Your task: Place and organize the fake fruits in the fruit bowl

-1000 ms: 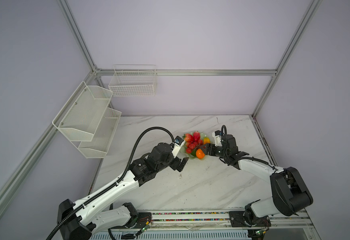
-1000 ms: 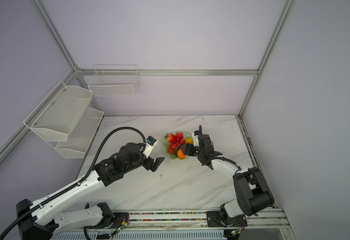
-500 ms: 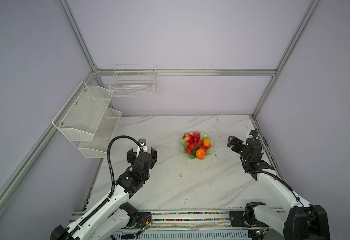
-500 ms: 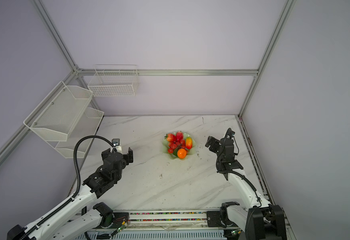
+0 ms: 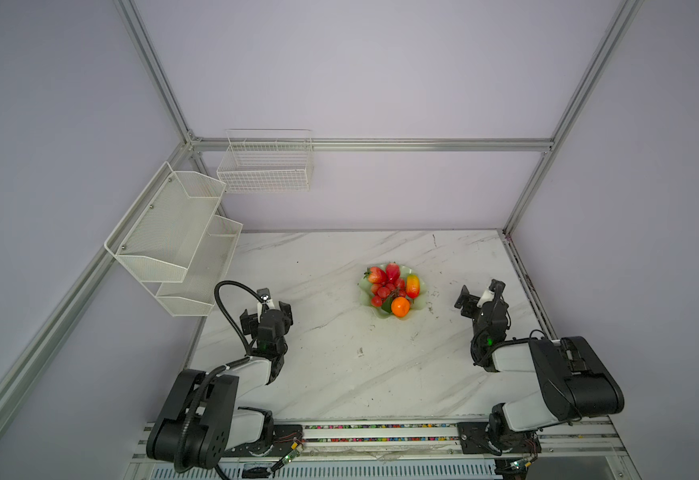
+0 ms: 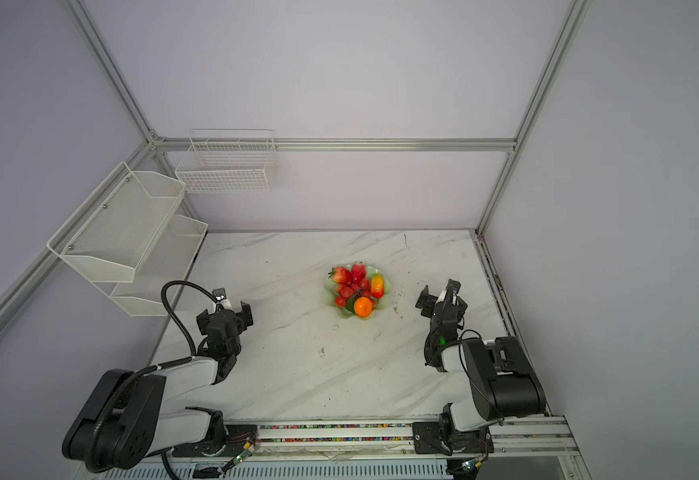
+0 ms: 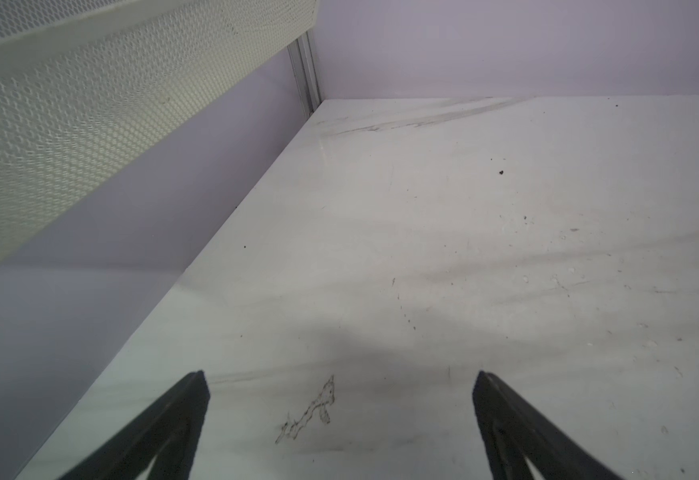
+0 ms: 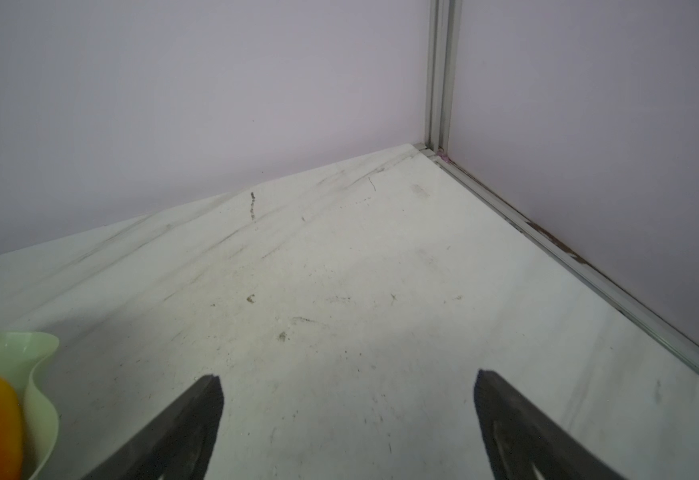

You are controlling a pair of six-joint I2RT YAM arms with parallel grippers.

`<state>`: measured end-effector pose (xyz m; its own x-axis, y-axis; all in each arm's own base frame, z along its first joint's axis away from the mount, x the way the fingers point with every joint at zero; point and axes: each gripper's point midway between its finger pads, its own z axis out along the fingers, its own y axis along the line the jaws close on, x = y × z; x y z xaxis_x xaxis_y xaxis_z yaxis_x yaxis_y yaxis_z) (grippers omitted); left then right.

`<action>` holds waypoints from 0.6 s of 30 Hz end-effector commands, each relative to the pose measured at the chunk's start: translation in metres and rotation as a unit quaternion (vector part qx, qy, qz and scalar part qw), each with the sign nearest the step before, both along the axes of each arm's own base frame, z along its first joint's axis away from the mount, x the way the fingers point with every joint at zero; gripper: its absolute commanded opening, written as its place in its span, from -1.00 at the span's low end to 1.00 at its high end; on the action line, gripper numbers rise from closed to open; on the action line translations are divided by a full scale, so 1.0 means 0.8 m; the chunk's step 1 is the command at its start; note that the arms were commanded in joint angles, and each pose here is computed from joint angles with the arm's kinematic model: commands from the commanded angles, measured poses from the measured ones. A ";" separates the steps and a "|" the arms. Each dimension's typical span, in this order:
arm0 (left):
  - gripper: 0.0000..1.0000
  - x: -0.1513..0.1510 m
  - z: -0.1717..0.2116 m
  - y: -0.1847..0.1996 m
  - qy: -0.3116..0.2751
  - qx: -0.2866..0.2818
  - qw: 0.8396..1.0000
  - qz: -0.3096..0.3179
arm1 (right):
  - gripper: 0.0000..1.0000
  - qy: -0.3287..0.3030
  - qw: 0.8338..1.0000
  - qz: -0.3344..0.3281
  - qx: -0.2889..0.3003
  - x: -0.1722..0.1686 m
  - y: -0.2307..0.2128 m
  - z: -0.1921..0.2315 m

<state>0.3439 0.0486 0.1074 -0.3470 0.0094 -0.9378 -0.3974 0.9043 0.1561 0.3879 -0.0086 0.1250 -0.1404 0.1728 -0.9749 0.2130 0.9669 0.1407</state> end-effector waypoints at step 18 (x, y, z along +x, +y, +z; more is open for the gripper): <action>1.00 0.069 0.008 -0.010 -0.054 -0.026 0.994 -0.095 | 0.95 -0.046 0.996 0.063 -0.054 0.065 0.019 0.012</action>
<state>0.3793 0.0411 0.0772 -0.3561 0.0210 -0.9342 -0.2268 0.9679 0.1082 0.4376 0.0108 0.1202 -0.1062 0.0685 -0.9920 0.0655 0.9959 0.0618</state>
